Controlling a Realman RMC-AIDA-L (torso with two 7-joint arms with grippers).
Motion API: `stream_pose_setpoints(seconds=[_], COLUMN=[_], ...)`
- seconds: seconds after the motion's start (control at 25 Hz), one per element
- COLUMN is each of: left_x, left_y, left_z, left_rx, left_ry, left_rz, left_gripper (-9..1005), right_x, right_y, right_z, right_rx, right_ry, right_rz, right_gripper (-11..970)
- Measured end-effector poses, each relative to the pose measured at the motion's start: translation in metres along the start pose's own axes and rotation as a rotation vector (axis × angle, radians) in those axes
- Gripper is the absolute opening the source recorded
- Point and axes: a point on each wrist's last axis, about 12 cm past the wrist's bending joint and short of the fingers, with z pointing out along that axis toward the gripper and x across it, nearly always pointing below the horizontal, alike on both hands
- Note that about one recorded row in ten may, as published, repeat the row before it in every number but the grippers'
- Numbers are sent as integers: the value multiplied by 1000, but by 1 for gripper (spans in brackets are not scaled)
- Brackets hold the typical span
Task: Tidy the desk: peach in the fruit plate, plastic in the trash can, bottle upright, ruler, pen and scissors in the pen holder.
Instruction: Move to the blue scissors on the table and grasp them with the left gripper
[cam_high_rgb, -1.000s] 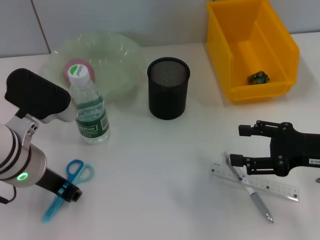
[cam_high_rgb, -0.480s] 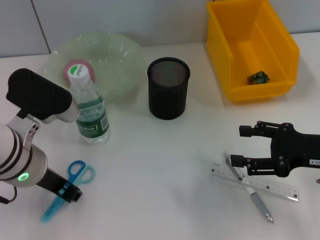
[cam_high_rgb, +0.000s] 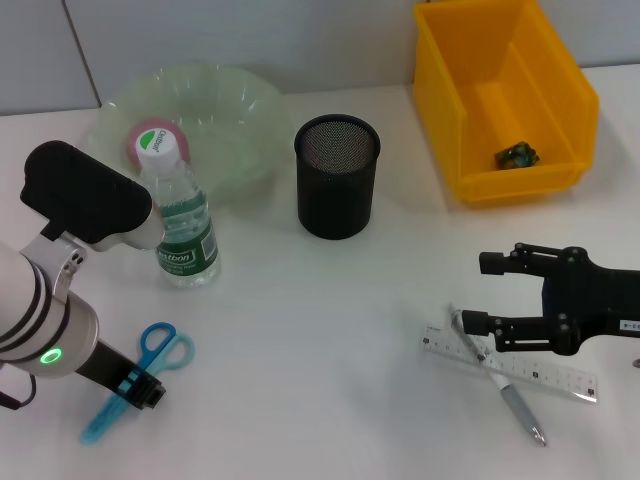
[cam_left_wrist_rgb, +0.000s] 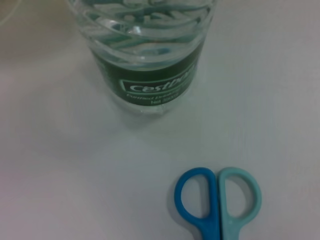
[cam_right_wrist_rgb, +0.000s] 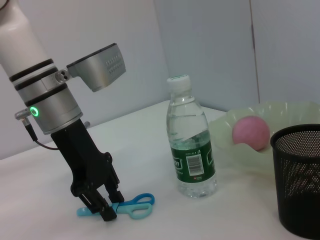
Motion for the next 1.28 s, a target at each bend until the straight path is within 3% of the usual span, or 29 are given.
stream_pose_setpoints(seconds=[0.2, 0.64, 1.04, 1.28], left_x=[-2, -5, -5, -5], left_y=[-1, -4, -6, -9], left_z=[-2, -1, -1, -1], left_rx=[0, -7, 2, 3], left_ry=[-8, -6, 0, 4], left_rz=[6, 33, 39, 51], left_gripper=[397, 208, 215, 308], right_x=[0, 1, 1, 1], right_y=[0, -1, -1, -1], right_z=[0, -2, -3, -3], right_rx=[1, 9, 12, 12], right_ry=[0, -2, -4, -3], right_rz=[1, 3, 5, 5], right_gripper=[832, 832, 833, 832])
